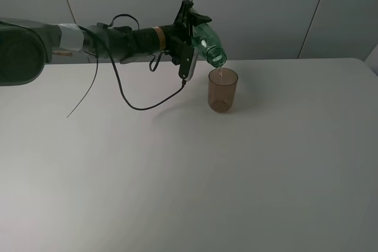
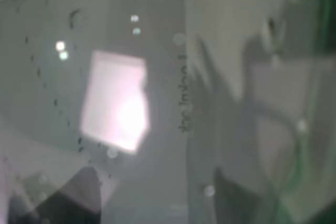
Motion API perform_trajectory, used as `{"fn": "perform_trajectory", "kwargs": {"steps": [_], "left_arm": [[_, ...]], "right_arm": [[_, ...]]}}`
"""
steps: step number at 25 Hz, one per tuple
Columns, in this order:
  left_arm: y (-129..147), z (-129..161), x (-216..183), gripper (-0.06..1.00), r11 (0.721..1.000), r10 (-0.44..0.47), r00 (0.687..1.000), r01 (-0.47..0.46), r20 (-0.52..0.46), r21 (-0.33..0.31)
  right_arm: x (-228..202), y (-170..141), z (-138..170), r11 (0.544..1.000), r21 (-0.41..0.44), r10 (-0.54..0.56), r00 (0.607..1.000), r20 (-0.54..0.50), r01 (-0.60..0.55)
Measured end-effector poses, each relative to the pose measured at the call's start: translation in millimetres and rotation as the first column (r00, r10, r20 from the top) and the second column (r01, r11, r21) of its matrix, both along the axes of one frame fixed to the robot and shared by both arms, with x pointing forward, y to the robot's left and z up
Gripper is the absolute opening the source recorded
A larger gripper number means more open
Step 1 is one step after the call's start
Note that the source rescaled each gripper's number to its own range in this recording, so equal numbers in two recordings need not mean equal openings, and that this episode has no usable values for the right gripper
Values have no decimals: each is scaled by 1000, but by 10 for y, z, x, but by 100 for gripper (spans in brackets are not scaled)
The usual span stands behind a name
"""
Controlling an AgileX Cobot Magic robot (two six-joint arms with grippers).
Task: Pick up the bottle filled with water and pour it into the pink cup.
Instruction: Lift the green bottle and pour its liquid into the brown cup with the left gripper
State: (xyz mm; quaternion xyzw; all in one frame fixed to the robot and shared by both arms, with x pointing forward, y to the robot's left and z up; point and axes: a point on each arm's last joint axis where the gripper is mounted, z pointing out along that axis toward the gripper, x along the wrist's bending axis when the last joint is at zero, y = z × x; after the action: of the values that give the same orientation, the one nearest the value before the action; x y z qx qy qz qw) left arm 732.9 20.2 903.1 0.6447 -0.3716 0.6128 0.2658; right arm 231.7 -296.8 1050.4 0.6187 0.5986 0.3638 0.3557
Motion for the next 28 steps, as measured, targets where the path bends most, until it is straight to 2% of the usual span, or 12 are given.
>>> {"fn": "perform_trajectory", "kwargs": {"steps": [28], "left_arm": [[-39,71,9,0,1000,10,999,-10,52,-8]], "right_arm": [[0,0,0,1000,0,0,1000,0,0]]}}
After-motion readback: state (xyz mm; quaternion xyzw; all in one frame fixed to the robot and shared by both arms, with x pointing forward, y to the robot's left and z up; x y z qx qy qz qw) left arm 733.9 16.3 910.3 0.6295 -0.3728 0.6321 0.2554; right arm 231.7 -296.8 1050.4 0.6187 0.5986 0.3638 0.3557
